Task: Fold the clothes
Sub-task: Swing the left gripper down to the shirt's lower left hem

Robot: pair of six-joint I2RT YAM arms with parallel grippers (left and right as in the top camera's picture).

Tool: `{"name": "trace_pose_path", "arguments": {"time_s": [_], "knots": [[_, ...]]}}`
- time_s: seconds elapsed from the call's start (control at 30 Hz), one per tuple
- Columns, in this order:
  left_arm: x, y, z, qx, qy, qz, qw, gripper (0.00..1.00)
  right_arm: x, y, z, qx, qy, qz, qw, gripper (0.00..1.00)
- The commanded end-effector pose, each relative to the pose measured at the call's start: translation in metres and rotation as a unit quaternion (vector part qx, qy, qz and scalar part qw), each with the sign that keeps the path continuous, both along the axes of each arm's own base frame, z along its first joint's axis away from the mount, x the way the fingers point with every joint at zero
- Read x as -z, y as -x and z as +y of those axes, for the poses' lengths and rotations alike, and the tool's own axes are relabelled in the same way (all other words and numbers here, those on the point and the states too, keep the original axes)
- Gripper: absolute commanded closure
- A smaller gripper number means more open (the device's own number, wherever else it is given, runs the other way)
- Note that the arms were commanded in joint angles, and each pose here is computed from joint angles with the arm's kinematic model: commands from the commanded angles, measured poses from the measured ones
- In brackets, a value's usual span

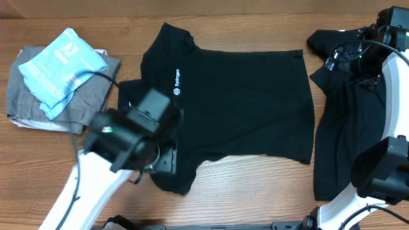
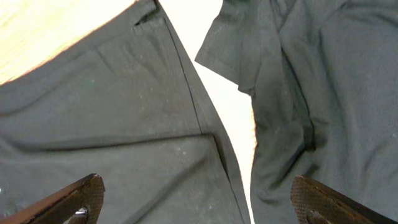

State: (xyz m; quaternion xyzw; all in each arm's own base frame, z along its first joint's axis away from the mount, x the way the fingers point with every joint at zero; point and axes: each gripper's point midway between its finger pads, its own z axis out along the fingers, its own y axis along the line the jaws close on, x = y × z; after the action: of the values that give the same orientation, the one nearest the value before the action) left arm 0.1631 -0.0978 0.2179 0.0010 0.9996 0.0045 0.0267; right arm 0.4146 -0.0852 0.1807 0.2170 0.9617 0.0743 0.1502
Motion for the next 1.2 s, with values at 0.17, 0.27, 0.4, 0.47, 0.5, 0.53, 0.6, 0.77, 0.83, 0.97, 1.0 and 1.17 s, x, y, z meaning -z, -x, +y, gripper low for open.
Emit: {"name": "trace_pose_path", "arguments": {"time_s": [0.17,0.27,0.4,0.47,0.5,0.53,0.6,0.77,0.83,0.97,1.0,1.17], "knots": [[0.090,0.032,-0.009,-0.027,0.019,0.093,0.995,0.30,-0.010,-0.002,-0.003,0.004,0.006,-0.013,1.000,0.00],[0.122,0.037,-0.014,-0.028,0.034,0.108,0.993,0.30,-0.010,-0.002,-0.003,0.004,0.006,-0.013,1.000,0.00],[0.155,0.043,-0.020,-0.030,0.048,0.127,0.990,0.30,-0.010,-0.002,-0.003,0.004,0.006,-0.013,1.000,0.00],[0.166,0.043,-0.020,-0.029,0.045,0.130,0.990,0.30,-0.010,-0.002,-0.003,0.004,0.006,-0.013,1.000,0.00],[0.170,0.042,-0.020,-0.028,0.045,0.131,0.990,0.30,-0.010,-0.002,-0.003,0.004,0.006,-0.013,1.000,0.00],[0.173,0.042,-0.020,-0.027,0.044,0.132,0.990,0.30,-0.010,-0.002,-0.003,0.004,0.006,-0.013,1.000,0.00],[0.178,0.039,-0.022,-0.019,0.044,0.133,0.990,0.31,-0.010,-0.002,-0.003,0.004,0.006,-0.013,1.000,0.00],[0.186,0.035,-0.030,0.012,0.043,0.129,0.991,0.30,-0.010,-0.002,-0.003,0.005,0.006,-0.013,1.000,0.00],[0.190,0.035,-0.034,0.024,0.040,0.128,0.991,0.30,-0.010,-0.002,-0.003,0.005,0.006,-0.013,1.000,0.00],[0.197,0.038,-0.036,0.036,0.023,0.129,0.991,0.29,-0.010,-0.002,-0.003,0.004,0.006,-0.013,1.000,0.00],[0.198,0.038,-0.036,0.040,0.017,0.130,0.991,0.28,-0.010,-0.002,-0.003,0.004,0.006,-0.013,1.000,0.00],[0.206,0.039,-0.038,0.052,0.002,0.132,0.990,0.24,-0.010,-0.002,-0.003,0.005,0.006,-0.013,1.000,0.00]]}}
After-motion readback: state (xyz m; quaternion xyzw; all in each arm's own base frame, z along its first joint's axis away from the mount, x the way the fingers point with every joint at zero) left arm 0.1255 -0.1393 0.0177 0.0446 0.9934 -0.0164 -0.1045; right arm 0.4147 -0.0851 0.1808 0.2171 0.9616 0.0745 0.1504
